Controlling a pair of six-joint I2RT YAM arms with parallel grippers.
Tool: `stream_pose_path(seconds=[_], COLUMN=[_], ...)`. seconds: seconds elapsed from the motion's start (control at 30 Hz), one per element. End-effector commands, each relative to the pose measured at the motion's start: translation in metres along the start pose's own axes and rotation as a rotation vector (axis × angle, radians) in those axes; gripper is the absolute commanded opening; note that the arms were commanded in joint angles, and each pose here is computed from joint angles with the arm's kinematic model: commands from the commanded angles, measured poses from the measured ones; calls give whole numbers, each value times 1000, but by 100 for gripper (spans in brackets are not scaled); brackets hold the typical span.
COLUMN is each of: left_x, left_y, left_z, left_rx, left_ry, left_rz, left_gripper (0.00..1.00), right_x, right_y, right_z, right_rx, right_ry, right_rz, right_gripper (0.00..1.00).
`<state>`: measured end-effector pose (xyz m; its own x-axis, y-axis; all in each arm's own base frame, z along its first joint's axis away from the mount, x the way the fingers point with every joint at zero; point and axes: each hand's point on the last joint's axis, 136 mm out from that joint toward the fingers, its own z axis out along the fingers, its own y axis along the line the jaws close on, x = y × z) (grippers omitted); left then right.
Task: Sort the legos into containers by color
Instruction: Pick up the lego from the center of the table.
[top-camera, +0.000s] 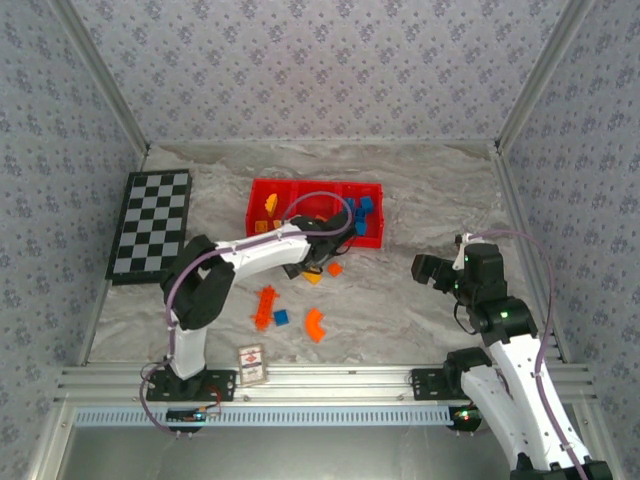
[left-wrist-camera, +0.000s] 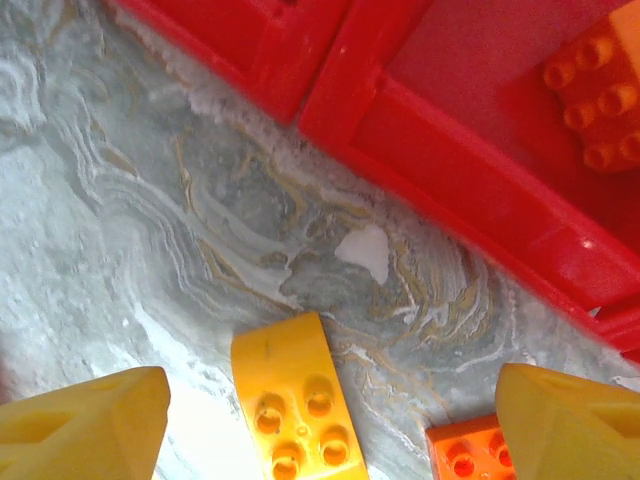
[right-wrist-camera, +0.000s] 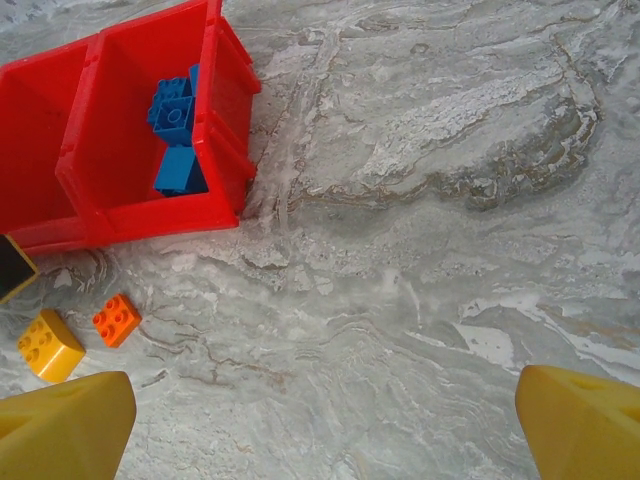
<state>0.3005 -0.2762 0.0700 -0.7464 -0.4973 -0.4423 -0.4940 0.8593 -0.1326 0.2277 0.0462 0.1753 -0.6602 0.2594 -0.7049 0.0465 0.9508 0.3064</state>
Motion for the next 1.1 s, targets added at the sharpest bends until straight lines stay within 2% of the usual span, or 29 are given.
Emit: stream_pose_path(seconds=[0.0, 0.13, 0.43, 0.63, 0.93, 1.07], left_x=[6, 13, 28, 38, 46, 43], left_y=[-4, -4, 7, 0, 4, 11], left_z=[0, 8, 23, 33, 45, 48], left_rx=[-9, -17, -46, -28, -23, -27], left_ry=[-8, 10, 36, 72, 94, 95], left_rz=[-15, -31, -110, -97, -106, -112], left_gripper=[78, 71, 70, 67, 44, 27], right_x=[-1, -1, -1, -1, -2, -2], right_y=[1, 1, 2, 2, 2, 2], right_z=[-1, -1, -2, -2, -2, -2], right_rx=[-11, -16, -22, -22, -21, -21], right_ry=[-13, -18, -18, -19, -22, -23], right_rz=[13, 14, 15, 15, 16, 15], right_gripper=[100, 100, 100, 100, 100, 100])
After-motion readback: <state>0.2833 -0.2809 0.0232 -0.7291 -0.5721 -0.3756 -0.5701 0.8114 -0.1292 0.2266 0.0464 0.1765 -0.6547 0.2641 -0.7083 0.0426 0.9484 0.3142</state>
